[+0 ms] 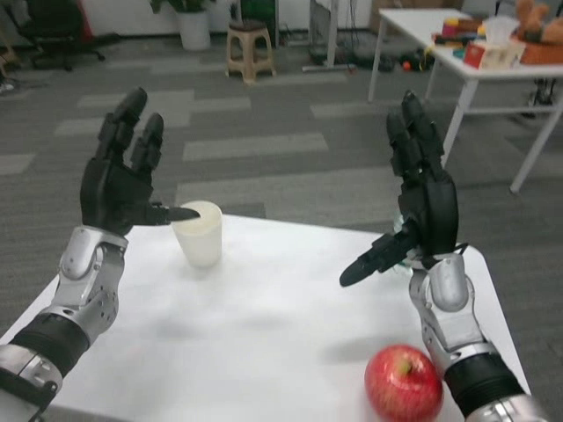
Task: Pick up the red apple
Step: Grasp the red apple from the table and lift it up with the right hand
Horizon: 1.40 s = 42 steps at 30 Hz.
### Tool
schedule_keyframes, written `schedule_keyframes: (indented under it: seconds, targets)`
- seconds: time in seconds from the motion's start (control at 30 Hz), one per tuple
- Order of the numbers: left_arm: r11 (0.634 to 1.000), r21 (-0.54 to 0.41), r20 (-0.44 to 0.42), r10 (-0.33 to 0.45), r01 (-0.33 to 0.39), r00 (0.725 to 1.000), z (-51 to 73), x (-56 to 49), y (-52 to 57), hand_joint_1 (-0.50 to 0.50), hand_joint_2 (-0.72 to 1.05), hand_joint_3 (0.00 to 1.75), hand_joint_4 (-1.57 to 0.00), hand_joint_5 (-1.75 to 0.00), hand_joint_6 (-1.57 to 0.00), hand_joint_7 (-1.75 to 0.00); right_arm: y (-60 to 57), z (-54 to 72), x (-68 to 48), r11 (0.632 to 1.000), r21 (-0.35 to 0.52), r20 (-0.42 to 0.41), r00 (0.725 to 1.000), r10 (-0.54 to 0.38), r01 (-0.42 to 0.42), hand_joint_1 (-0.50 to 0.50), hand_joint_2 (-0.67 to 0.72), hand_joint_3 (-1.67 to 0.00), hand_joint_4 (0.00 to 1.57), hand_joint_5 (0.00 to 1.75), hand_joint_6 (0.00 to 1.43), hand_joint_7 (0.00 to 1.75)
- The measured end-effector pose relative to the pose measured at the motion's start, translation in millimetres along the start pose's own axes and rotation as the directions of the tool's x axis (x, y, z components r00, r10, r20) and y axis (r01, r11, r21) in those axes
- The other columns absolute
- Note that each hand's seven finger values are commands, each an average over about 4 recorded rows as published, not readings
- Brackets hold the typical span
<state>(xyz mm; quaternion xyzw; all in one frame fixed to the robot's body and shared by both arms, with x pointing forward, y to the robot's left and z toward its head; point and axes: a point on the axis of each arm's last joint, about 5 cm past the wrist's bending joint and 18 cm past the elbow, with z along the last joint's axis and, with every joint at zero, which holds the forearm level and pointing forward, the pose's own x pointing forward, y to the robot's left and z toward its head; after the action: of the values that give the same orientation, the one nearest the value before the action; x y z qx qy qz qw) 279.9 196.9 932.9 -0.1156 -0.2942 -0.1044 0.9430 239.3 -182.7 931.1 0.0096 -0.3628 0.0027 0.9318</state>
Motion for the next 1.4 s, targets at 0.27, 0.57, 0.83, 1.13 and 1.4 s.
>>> schedule_keyframes:
  seconds: [0.27, 0.57, 0.83, 1.13, 1.4]
  targets:
    - [0.999, 0.009, -0.039, 0.037, -0.037, 0.999, -3.9, -8.0, 6.6, -0.27, 0.25, 0.0, 0.0, 0.0, 0.0, -0.42, -14.2, 3.6, -17.1, 0.997, 0.0, -0.035, 0.997, -0.072, 0.073, -0.46, 0.41, 0.0, 0.0, 0.0, 0.0, 0.0]
    - [0.998, 0.021, -0.071, 0.065, -0.064, 0.995, -7.3, -13.2, 11.6, -0.27, 0.25, 0.0, 0.0, 0.0, 0.0, -0.42, -27.6, 15.0, -34.4, 0.989, -0.016, -0.052, 0.988, -0.149, 0.148, -0.46, 0.41, 0.0, 0.0, 0.0, 0.0, 0.0]
    - [0.996, 0.022, -0.084, 0.085, -0.083, 0.993, -8.6, -15.9, 14.2, -0.26, 0.25, 0.0, 0.0, 0.0, 0.0, -0.42, -53.8, 36.3, -53.7, 0.96, -0.092, -0.045, 0.962, -0.268, 0.263, -0.46, 0.41, 0.0, 0.0, 0.0, 0.0, 0.0]
    - [0.995, 0.026, -0.113, 0.102, -0.1, 0.988, -11.6, -24.1, 16.4, -0.26, 0.25, 0.0, 0.0, 0.0, 0.0, -0.42, -75.1, 58.8, -76.1, 0.895, -0.139, -0.067, 0.898, -0.435, 0.424, -0.46, 0.41, 0.0, 0.0, 0.0, 0.0, 0.0]
    - [0.994, 0.048, -0.134, 0.1, -0.095, 0.986, -10.9, -26.4, 21.2, -0.26, 0.16, 0.0, 0.0, 0.0, 0.0, -0.42, -78.7, 68.3, -85.8, 0.872, -0.162, -0.078, 0.875, -0.478, 0.461, -0.46, 0.41, 0.0, 0.0, 0.0, 0.0, 0.0]
